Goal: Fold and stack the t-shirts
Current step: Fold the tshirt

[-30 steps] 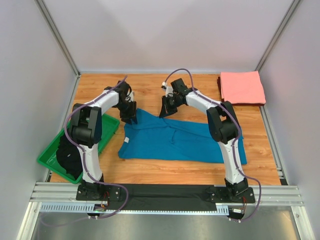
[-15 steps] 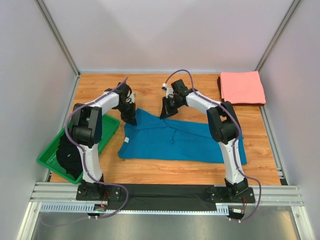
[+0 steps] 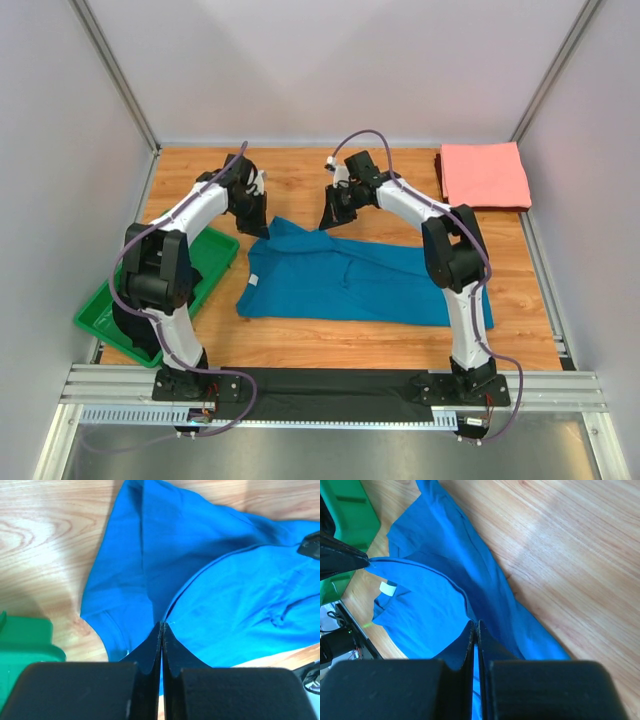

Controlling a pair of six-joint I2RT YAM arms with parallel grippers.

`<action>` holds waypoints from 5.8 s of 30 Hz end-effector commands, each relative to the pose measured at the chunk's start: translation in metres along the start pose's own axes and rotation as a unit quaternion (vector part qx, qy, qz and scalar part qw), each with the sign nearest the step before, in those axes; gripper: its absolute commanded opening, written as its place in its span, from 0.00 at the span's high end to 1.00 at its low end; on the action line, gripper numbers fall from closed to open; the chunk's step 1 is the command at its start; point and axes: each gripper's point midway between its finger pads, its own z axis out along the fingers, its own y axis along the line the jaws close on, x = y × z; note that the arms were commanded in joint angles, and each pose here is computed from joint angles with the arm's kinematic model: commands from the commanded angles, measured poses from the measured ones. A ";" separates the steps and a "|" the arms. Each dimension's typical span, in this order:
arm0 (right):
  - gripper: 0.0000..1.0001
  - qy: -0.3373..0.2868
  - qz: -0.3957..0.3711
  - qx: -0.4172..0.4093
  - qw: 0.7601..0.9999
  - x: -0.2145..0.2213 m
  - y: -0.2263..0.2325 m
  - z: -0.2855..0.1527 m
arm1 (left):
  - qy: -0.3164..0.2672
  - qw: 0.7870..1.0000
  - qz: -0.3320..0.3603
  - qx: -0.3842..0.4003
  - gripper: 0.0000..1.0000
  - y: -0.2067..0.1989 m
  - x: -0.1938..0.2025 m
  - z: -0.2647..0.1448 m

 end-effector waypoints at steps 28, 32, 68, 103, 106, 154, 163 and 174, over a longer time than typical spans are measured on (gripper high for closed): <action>1.00 0.009 -0.019 -0.001 1.000 0.051 0.016 -0.043 | 0.037 0.998 0.040 -0.027 1.00 -0.045 0.097 -0.031; 1.00 0.008 -0.020 -0.003 1.000 0.054 0.019 -0.046 | 0.041 0.998 0.037 -0.025 1.00 -0.049 0.106 -0.034; 0.67 -0.025 0.077 0.235 0.969 0.090 -0.019 -0.112 | 0.051 0.998 0.032 -0.024 0.73 -0.082 0.099 -0.037; 0.62 0.074 -0.045 0.045 0.995 0.088 0.021 -0.067 | 0.092 0.991 0.088 -0.040 0.58 -0.046 0.135 0.007; 0.62 0.084 -0.083 0.051 0.992 0.088 0.022 -0.059 | 0.087 0.994 0.064 -0.016 0.55 -0.045 0.129 0.005; 1.00 0.075 -0.216 0.175 0.958 0.092 0.036 -0.067 | 0.061 0.980 0.157 0.110 0.53 -0.058 0.109 0.002; 1.00 0.072 -0.211 0.161 0.962 0.085 0.049 -0.071 | 0.064 0.979 0.146 0.124 0.55 -0.067 0.106 -0.002; 1.00 0.090 -0.202 0.154 0.963 0.103 0.046 -0.068 | 0.059 0.995 -0.077 -0.006 0.53 -0.048 0.101 -0.033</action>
